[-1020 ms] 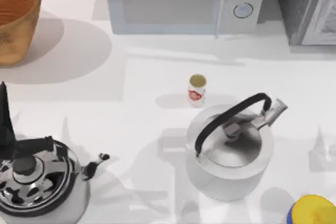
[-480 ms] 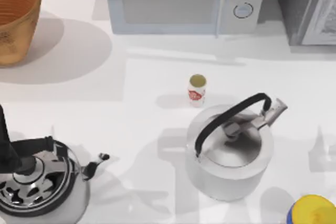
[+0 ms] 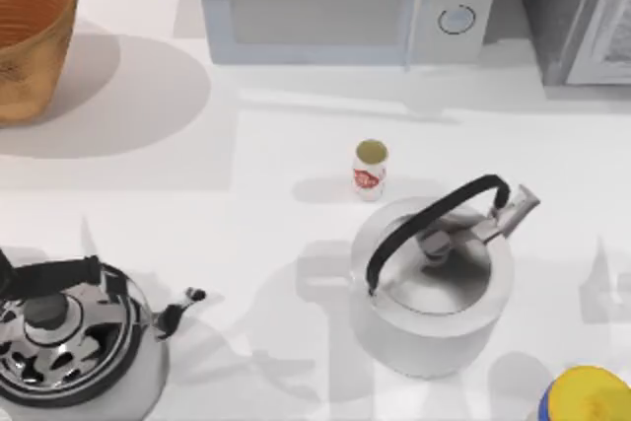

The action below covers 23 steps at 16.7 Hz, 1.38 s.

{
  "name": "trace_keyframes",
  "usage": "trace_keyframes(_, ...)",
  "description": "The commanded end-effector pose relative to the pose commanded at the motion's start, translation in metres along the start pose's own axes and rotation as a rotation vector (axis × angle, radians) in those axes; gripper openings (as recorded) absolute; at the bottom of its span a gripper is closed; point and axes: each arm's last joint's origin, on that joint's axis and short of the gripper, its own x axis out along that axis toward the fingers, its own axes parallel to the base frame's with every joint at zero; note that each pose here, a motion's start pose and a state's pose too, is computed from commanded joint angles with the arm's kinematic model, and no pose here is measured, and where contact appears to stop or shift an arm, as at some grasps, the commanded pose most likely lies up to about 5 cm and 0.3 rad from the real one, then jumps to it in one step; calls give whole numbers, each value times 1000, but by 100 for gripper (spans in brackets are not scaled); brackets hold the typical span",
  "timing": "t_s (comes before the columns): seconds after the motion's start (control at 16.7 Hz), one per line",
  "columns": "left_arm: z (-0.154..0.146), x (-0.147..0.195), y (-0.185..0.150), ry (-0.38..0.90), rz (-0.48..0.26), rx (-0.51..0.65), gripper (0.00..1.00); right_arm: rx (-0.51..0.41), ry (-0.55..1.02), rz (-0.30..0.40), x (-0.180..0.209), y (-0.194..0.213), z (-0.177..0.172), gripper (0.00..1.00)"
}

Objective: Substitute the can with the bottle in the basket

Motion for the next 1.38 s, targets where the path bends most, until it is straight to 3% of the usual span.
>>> trace_keyframes(0.36,10,32,30,-45,97,61,100,0,0,0,0,0,0,100)
trace_keyframes(0.6,8,54,59,-92,120,127,100,0,0,0,0,0,0,100)
trace_keyframes(0.96,-46,65,90,46,41,115,100,0,0,0,0,0,0,100)
trace_keyframes(1.2,-84,50,88,179,-42,29,100,0,0,0,0,0,0,100)
trace_keyframes(1.38,-94,43,84,221,-69,-7,100,0,0,0,0,0,0,100)
